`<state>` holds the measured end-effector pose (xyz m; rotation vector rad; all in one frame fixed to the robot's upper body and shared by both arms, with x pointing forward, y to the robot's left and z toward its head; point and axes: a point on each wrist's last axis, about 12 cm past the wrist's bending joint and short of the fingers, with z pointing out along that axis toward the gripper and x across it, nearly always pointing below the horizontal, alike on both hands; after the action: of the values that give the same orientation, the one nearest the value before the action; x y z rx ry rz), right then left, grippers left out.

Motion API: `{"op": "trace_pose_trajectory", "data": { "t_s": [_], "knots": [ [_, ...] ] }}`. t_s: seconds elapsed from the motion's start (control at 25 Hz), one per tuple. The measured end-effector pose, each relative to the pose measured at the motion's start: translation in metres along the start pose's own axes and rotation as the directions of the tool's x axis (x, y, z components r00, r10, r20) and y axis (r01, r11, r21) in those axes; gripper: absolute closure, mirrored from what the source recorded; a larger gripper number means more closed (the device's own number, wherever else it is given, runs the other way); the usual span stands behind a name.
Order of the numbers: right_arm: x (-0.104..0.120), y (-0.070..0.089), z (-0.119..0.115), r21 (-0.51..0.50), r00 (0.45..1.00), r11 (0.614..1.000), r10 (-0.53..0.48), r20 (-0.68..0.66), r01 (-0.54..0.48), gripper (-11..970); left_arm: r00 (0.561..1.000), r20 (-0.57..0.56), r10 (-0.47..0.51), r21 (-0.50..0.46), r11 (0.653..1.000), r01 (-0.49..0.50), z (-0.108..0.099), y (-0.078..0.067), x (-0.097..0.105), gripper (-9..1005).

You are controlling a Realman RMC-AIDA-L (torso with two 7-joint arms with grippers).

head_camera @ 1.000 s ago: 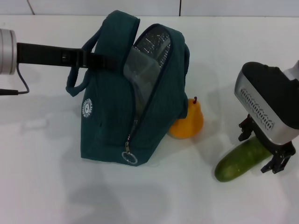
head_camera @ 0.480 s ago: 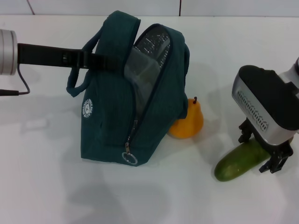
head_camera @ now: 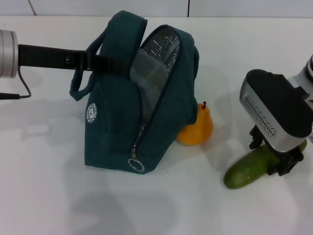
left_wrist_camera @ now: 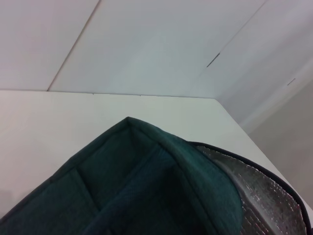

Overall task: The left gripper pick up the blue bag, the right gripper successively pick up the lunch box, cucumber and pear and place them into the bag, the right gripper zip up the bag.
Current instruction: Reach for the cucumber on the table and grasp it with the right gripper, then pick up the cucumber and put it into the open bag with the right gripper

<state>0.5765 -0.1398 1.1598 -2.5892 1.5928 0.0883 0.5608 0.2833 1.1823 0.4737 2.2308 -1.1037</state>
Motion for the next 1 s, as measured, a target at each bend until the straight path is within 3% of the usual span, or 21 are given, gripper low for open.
{"op": "trace_pose_trajectory", "data": {
  "t_s": [0.08,0.32,0.64,1.0],
  "knots": [
    [0.0,-0.001,0.0,0.003,1.0,1.0,0.001,0.001,-0.001,165,1.0,0.001,0.0,0.0,1.0,0.0,0.0,0.0,0.0,952],
    [-0.002,0.0,0.001,0.004,1.0,1.0,-0.005,-0.002,0.005,356,1.0,0.001,0.001,-0.001,1.0,-0.001,0.0,0.0,0.0,952],
    [-0.004,-0.002,-0.003,0.021,1.0,1.0,0.007,0.015,-0.008,394,1.0,0.002,-0.004,-0.003,1.0,0.004,-0.001,0.001,0.001,952],
    [0.002,-0.004,-0.034,0.095,0.995,0.993,0.063,0.078,-0.07,395,1.0,0.009,-0.008,0.002,1.0,0.008,-0.002,0.001,0.003,952]
  ]
}}
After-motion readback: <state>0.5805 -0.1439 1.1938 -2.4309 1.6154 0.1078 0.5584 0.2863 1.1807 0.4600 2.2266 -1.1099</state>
